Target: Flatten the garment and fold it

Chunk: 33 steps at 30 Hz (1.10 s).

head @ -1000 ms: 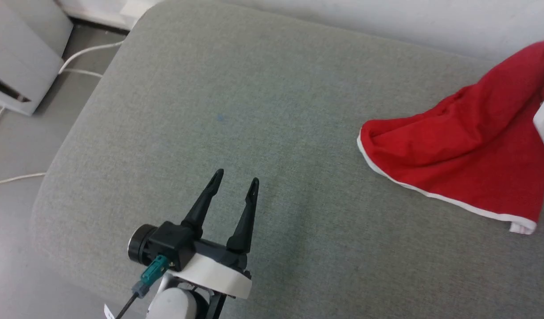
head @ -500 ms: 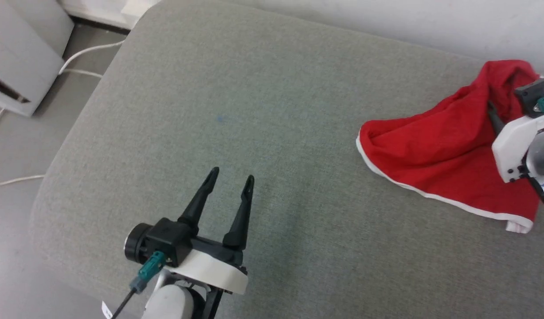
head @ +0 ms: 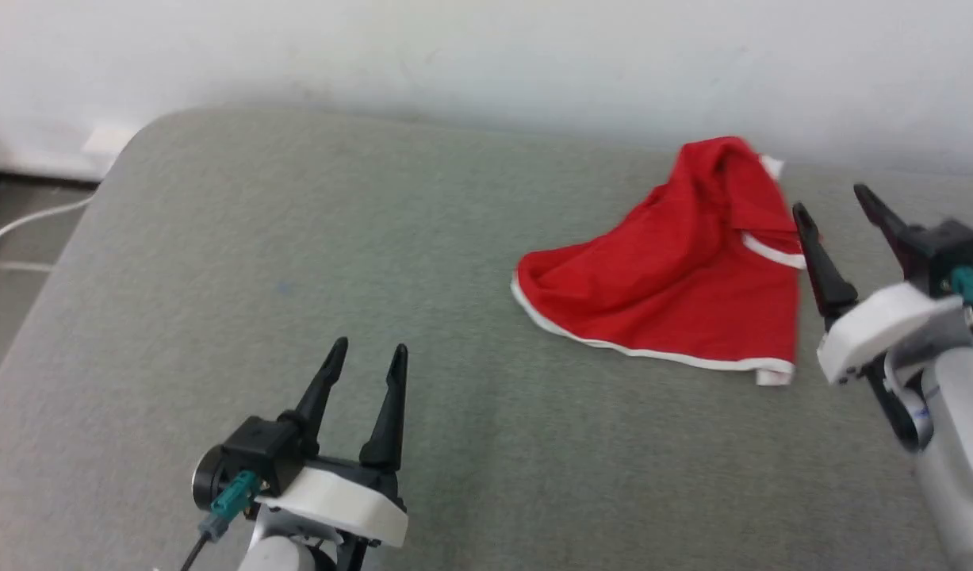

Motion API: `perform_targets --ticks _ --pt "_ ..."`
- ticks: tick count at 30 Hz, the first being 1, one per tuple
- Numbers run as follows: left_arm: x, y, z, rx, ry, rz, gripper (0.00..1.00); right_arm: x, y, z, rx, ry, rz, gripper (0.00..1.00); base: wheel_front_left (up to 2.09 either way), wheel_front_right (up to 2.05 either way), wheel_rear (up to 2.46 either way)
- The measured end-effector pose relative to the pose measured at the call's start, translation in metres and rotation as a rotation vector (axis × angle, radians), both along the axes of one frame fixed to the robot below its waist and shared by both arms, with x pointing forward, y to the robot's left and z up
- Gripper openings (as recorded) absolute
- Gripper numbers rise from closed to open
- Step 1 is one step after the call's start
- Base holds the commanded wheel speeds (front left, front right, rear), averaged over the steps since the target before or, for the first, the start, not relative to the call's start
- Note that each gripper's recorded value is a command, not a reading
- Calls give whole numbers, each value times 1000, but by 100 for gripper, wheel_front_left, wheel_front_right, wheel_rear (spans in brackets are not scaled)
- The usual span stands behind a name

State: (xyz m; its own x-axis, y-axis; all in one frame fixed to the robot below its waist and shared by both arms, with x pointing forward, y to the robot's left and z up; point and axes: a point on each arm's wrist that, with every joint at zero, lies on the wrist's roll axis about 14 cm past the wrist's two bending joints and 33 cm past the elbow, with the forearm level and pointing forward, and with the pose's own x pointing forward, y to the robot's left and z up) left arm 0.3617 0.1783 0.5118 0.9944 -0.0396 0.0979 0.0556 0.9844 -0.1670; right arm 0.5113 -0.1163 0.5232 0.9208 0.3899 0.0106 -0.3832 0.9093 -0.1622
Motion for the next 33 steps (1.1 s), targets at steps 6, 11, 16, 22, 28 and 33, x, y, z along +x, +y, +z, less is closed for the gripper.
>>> perform_targets --ticks 6,11,16,22,28,33 --pt "10 -25 -19 -31 57 -79 100 -59 -43 8 131 -52 -136 100 0 0 0" --pt "20 -49 -34 -15 106 -168 100 -110 -60 -2 235 -45 -259 100 0 0 0" --pt "48 -66 -34 58 138 -259 100 -139 -81 -2 270 -58 -360 100 0 0 0" --pt "94 -77 -46 188 278 -342 100 -146 -93 -3 241 -49 -410 100 0 0 0" --pt "124 -89 -76 254 465 -400 100 -149 -109 -20 221 -1 -467 100 0 0 0" --pt "140 -91 -103 320 574 -402 100 -150 -116 -36 209 45 -496 100 0 0 0"
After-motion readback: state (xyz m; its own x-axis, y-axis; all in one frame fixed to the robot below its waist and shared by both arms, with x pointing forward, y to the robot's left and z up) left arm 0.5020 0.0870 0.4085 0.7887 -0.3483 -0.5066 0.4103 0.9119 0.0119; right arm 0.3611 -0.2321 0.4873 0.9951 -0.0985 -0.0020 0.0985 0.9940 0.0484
